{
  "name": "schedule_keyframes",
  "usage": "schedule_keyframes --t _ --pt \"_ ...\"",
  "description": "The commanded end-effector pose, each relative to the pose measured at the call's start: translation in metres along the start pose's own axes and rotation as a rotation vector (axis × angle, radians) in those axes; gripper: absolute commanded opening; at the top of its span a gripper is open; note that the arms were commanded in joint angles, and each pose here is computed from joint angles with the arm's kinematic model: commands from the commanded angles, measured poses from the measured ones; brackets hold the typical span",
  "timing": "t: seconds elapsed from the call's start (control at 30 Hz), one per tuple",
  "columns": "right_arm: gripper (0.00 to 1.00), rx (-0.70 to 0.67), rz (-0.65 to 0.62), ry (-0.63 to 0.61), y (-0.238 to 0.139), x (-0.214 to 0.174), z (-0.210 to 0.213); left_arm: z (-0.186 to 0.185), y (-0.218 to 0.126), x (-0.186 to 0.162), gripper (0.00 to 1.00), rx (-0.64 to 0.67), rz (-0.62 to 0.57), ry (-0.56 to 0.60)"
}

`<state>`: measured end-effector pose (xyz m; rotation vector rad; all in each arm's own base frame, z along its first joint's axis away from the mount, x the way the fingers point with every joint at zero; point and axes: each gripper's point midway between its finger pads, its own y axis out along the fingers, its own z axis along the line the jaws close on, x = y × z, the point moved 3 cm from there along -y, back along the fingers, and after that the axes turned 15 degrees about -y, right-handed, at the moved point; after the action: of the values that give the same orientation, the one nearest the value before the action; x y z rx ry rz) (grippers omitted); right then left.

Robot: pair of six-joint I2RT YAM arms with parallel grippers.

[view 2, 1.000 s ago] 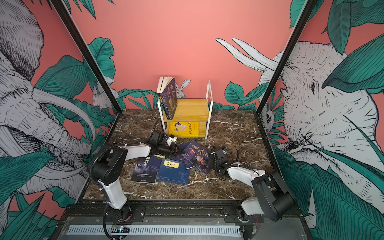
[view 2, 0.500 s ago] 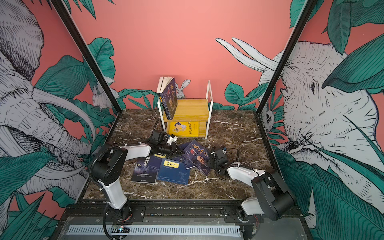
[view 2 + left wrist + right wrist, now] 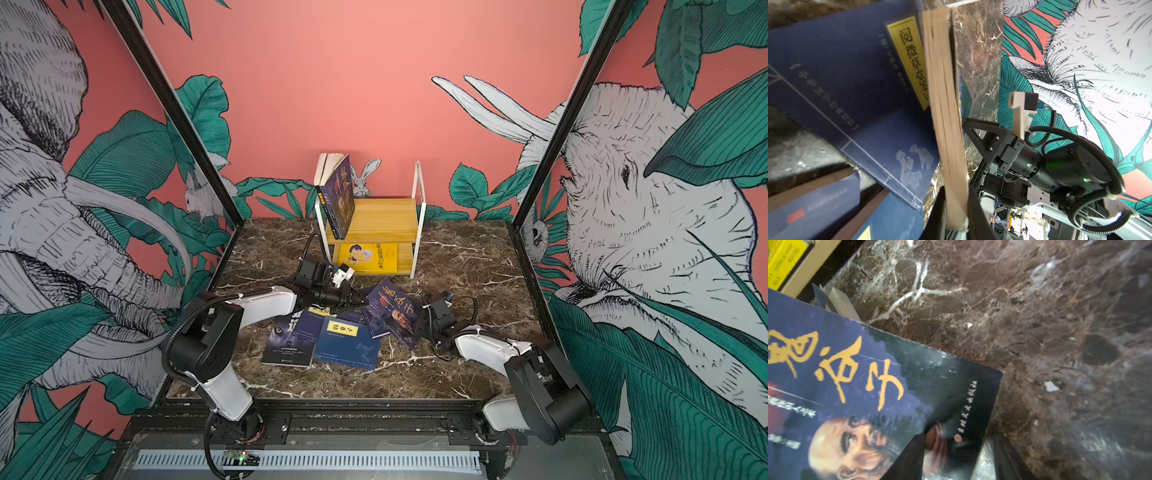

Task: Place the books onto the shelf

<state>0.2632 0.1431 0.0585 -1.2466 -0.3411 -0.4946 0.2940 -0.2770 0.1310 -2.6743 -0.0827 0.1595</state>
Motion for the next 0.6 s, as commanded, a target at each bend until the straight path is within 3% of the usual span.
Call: schedule_keyframes --t 0.0,0.33,0.57 --pt "0.57 -0.051 -0.035 -0.024 -0.015 0.007 -0.007 -0.030 -0.014 -0.014 0.00 -0.067 0.000 0.120" --pt "0.65 -0.122 -0.133 -0.209 -0.079 0.037 0.001 -0.070 -0.048 -0.040 0.00 -0.142 -0.031 0.279" --pt "0.67 -0.213 -0.295 -0.497 -0.145 0.075 0.046 -0.092 -0.069 -0.048 0.00 -0.149 -0.049 0.429"
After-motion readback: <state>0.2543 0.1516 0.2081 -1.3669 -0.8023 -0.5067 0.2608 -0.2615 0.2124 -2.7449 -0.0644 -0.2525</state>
